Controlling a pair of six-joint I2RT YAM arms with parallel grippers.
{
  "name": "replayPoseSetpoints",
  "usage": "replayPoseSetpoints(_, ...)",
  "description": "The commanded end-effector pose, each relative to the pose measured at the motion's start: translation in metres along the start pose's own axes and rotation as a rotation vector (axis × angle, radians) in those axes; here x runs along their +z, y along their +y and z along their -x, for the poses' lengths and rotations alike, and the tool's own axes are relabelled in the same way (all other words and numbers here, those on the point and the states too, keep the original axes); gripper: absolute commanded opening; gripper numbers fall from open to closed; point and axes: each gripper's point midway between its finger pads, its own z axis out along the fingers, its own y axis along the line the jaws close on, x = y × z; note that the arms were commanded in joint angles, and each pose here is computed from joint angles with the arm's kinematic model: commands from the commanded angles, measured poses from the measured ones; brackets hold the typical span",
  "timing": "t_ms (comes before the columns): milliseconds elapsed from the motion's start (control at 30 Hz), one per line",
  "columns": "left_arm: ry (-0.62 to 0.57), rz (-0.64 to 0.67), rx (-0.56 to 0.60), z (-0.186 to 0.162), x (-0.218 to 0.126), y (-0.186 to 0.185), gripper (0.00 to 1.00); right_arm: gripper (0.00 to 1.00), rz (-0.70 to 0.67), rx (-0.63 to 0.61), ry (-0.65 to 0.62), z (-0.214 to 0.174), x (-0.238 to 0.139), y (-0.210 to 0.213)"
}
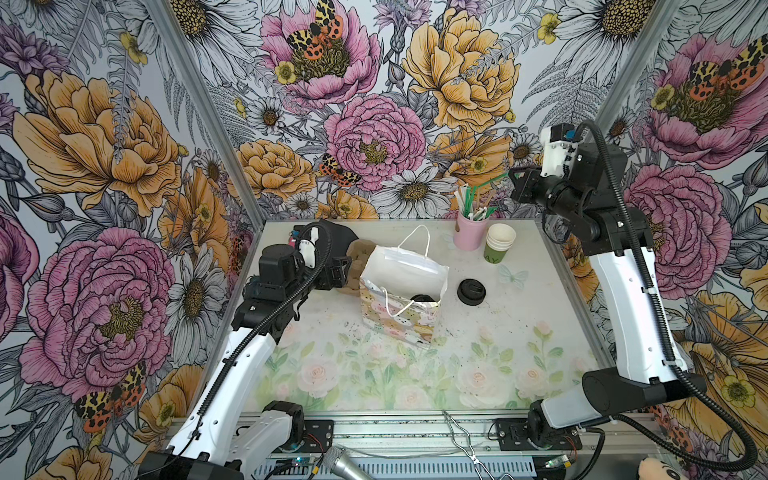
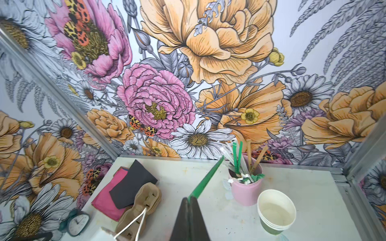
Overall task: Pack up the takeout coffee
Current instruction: 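Pull a green-wrapped straw up out of the pink cup with the right gripper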
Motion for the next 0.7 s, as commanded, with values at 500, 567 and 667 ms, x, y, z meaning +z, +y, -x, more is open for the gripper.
replayPoseSetpoints(500,-0.042,0.017,0.002,0.005,-0.005,0.005,0.99,0.0,0.578,-0.065,0.216,-0.076,-0.049,0.155)
replayPoseSetpoints(567,-0.043,0.017,0.004,0.006,-0.005,0.005,0.99,0.0,0.598,-0.071,0.238,-0.084,-0.052,0.16)
replayPoseSetpoints(667,-0.04,0.016,0.003,0.005,-0.005,0.005,0.99,0.0,0.613,-0.086,0.274,-0.096,-0.055,0.165)
